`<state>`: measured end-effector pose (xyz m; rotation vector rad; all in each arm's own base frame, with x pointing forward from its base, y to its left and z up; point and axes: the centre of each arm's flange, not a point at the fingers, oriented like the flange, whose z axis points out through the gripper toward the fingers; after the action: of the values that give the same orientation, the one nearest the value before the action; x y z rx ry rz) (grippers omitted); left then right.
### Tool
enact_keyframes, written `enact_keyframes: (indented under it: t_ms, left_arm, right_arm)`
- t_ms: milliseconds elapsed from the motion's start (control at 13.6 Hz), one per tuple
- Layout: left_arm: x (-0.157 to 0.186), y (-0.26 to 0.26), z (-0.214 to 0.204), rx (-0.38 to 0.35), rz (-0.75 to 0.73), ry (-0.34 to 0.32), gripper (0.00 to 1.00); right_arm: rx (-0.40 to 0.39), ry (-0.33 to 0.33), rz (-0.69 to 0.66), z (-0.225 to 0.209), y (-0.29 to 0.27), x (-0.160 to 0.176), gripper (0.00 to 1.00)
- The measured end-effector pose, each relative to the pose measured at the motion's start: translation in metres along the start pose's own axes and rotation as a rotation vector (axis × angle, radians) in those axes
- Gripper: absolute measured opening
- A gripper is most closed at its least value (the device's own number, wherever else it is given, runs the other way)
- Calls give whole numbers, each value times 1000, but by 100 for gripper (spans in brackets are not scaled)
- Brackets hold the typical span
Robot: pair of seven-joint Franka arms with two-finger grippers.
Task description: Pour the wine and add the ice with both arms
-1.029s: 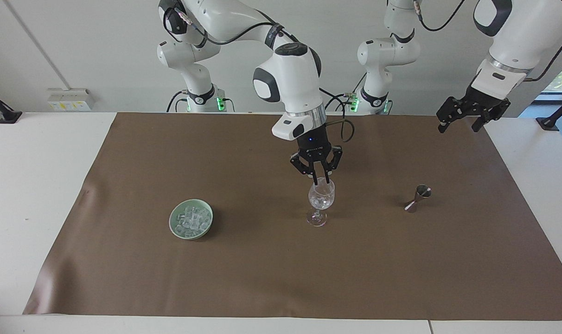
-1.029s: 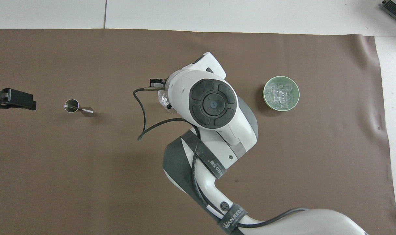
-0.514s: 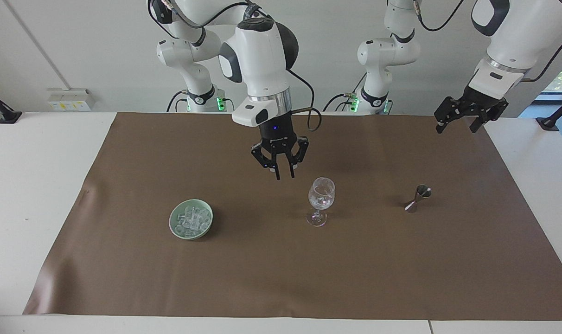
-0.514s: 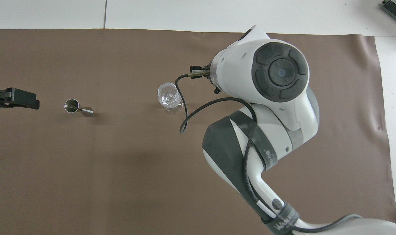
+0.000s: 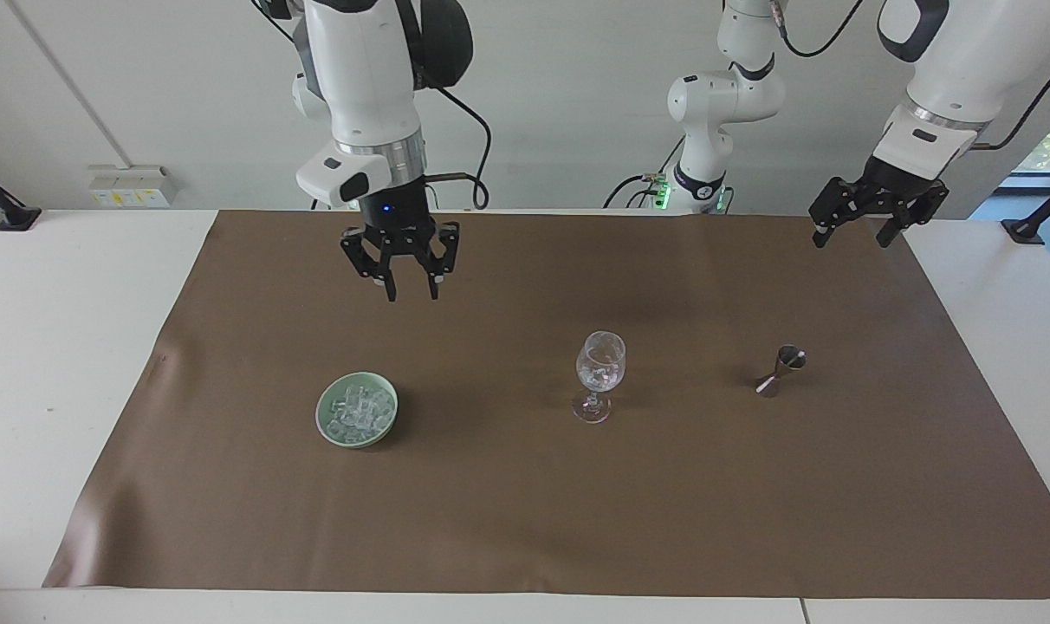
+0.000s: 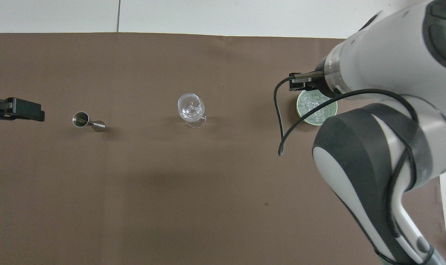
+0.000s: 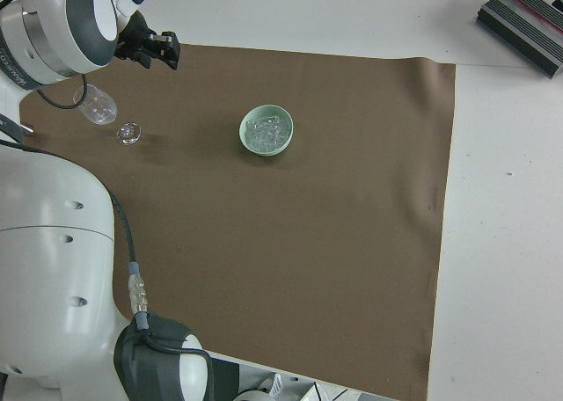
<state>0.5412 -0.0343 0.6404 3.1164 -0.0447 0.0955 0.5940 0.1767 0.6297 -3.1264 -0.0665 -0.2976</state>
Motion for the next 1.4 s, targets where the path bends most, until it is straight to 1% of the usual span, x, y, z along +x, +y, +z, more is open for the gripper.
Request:
enact_keyframes:
  t_ms: [73, 147, 294, 367, 441, 588, 882, 1396]
  left_arm:
    - [-2, 0, -3, 0, 0, 6, 100]
    - [-3, 0, -6, 1, 0, 10, 100]
    - [-4, 1, -7, 0, 1, 12, 100]
    - [-4, 1, -7, 0, 1, 12, 100]
    - [-4, 1, -7, 0, 1, 11, 100]
    - [-6, 1, -6, 0, 1, -1, 100]
    - [-7, 2, 2, 0, 3, -23, 100]
    - [-7, 1, 3, 0, 3, -26, 100]
  right_arm:
    - [-14, -23, -10, -9, 17, -6, 59]
    - [-25, -44, -19, -17, 33, -11, 59]
    - [-42, -91, -30, -25, 63, -20, 73]
    - [-49, -117, -34, -27, 79, -23, 73]
    - [-53, -147, -37, -27, 96, -26, 80]
    - [-56, -193, -35, -24, 124, -30, 99]
    - [-54, -236, -14, -21, 154, -35, 100]
    - [-57, -235, 10, -23, 167, -36, 100]
